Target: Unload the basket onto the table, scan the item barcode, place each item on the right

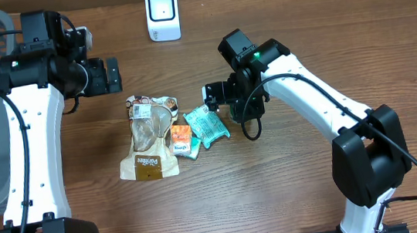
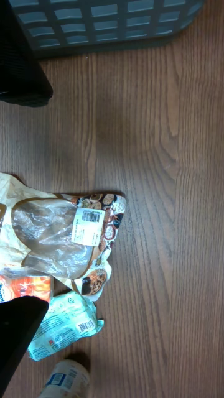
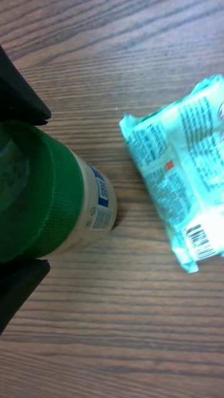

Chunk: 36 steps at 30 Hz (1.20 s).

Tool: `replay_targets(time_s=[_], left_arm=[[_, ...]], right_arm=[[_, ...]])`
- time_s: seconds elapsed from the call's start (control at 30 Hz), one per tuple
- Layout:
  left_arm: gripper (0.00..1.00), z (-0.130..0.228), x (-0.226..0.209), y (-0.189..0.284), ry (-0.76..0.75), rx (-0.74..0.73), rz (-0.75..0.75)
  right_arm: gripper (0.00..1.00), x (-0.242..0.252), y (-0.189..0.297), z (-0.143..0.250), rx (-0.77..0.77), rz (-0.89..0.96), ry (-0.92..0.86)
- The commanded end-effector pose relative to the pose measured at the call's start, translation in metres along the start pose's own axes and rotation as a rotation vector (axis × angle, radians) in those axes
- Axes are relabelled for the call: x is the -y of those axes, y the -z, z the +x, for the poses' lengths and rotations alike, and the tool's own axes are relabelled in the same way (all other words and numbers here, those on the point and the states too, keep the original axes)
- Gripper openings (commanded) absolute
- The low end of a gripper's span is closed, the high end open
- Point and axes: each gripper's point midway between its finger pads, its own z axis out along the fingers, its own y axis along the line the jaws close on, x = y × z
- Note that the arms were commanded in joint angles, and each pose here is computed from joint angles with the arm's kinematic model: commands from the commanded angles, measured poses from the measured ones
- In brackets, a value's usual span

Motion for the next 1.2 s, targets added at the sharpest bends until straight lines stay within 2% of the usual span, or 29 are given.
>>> replay_targets(time_s=[0.0, 0.23, 0.53, 0.57, 0.6, 0.63, 0.73, 0.93, 1.0, 1.1, 1.17], left_arm=[[0.99, -0.006, 0.001, 0.002, -0.016, 0.016, 0.012], [0.99, -0.006, 0.001, 0.002, -0.016, 0.016, 0.012], [0.99, -0.006, 0.001, 0.002, -0.016, 0.016, 0.012], [1.00, -0.006, 0.001, 0.002, -0.016, 0.016, 0.012], [1.00, -0.006, 0.001, 0.002, -0.016, 0.016, 0.012], [1.00, -0.006, 0.001, 0.002, -0.016, 0.016, 0.012], [1.00, -0.006, 0.001, 0.002, -0.016, 0.016, 0.012], [1.00, -0.006, 0.001, 0.002, -0.016, 0.016, 0.012], [1.00, -0.006, 0.001, 0.002, -0.016, 0.016, 0.012], [0.99, -0.006, 0.001, 0.002, -0.016, 0.016, 0.012], [0.99, -0.006, 0.001, 0.002, -0.016, 0.016, 0.012]], right_arm=[[0.52, 0.003, 0.010, -0.011, 0.063, 0.006, 0.040], [0.51, -0.014, 0.009, -0.003, 0.036, -0.059, 0.185], [0.64, -0.014, 0.009, -0.003, 0.036, -0.061, 0.182], [0.71, -0.014, 0.009, -0.002, 0.035, -0.061, 0.175], [0.94, -0.014, 0.009, -0.002, 0.035, -0.061, 0.173], [1.00, -0.014, 0.009, -0.003, 0.036, -0.061, 0.172], [1.00, -0.013, 0.010, -0.003, 0.037, -0.056, 0.159], [1.00, 0.005, 0.013, -0.012, 0.064, 0.010, -0.099], [1.00, 0.010, 0.018, -0.015, 0.076, 0.023, -0.237], [1.00, 0.020, 0.031, -0.021, 0.104, 0.040, -0.531], [1.00, 0.025, 0.039, -0.021, 0.117, 0.039, -0.790]])
